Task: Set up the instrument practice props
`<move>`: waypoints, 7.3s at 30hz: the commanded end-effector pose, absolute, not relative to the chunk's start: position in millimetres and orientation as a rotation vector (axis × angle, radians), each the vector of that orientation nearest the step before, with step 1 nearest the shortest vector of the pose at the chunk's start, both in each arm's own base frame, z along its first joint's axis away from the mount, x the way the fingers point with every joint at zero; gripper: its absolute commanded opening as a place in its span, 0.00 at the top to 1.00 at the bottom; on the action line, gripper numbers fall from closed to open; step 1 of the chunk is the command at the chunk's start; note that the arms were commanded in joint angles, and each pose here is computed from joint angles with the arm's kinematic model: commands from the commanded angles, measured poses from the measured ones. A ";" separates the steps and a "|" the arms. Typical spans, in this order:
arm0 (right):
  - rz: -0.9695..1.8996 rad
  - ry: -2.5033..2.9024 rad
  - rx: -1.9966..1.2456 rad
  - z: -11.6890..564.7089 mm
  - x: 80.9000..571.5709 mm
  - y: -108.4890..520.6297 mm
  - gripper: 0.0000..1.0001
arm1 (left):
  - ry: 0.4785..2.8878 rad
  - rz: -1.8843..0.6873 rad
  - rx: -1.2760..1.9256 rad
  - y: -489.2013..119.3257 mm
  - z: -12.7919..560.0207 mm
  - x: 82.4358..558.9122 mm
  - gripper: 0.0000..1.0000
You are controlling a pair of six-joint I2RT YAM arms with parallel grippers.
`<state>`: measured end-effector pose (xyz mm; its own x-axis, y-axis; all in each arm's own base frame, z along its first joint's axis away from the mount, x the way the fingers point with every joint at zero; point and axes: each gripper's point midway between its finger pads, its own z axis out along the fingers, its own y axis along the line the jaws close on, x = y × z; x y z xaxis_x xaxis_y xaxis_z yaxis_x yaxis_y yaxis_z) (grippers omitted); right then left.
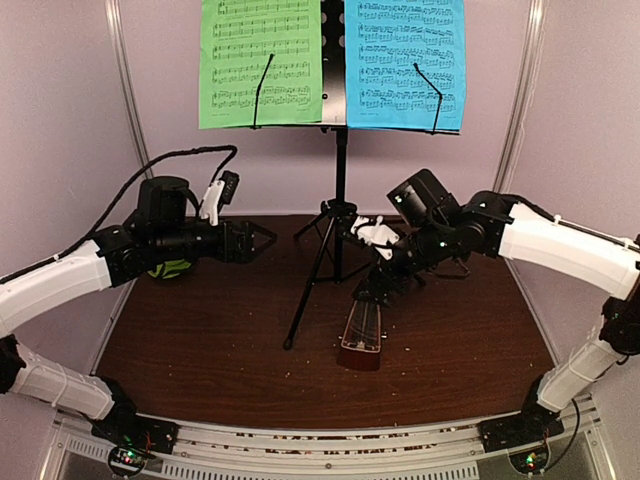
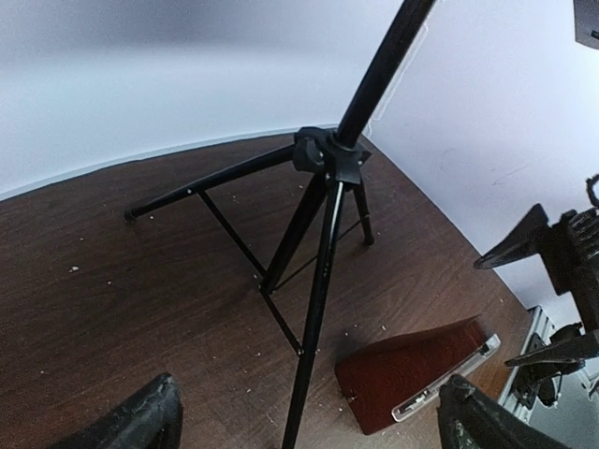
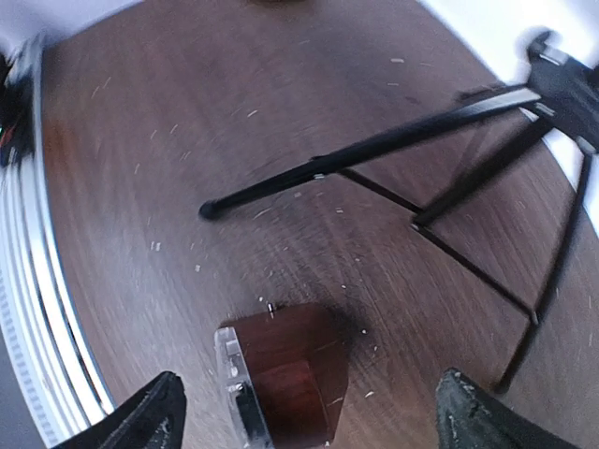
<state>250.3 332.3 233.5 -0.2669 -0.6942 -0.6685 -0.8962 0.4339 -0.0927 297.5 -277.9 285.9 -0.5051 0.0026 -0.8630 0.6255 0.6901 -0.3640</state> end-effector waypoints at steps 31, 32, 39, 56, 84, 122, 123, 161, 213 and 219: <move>0.041 2.555 0.175 187.2 259.5 308.5 0.06 | 1.963 -0.581 0.250 -223.0 282.8 314.2 0.02; 0.035 2.556 0.186 184.7 259.1 306.3 0.07 | 1.964 -0.581 0.250 -222.7 282.5 313.9 0.02; 0.010 2.578 0.215 159.7 255.8 301.2 0.28 | 1.971 -0.585 0.256 -222.5 278.2 311.5 0.02; 0.423 2.378 -0.055 226.2 257.2 303.0 0.75 | 1.891 -0.816 0.656 -262.0 247.4 254.3 0.07; 1.157 1.710 -0.667 355.6 211.4 339.2 1.00 | 1.710 -0.804 1.155 -327.9 231.4 180.8 0.02; 1.230 1.760 -0.657 346.1 205.2 340.8 1.00 | 1.650 -0.733 1.453 -375.2 204.3 183.0 0.20; 1.229 1.761 -0.656 345.8 205.2 340.4 1.00 | 1.651 -0.728 1.457 -375.1 203.2 183.2 0.23; 0.324 2.252 -0.034 212.8 293.1 296.4 0.83 | 1.901 -0.503 0.691 -317.0 235.3 270.5 0.02; 0.453 1.997 0.420 256.8 278.1 114.3 0.00 | 2.121 -0.515 0.400 -459.8 241.9 276.4 0.02; 0.445 1.990 0.421 257.4 278.5 109.5 0.00 | 2.163 -0.458 0.341 -466.3 222.8 285.9 0.02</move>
<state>280.2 113.8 262.5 -0.4179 0.4973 -0.7603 0.1006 0.8571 0.5053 276.2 -469.2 224.9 -0.5649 0.1255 -0.8156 0.4786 0.8550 -0.1999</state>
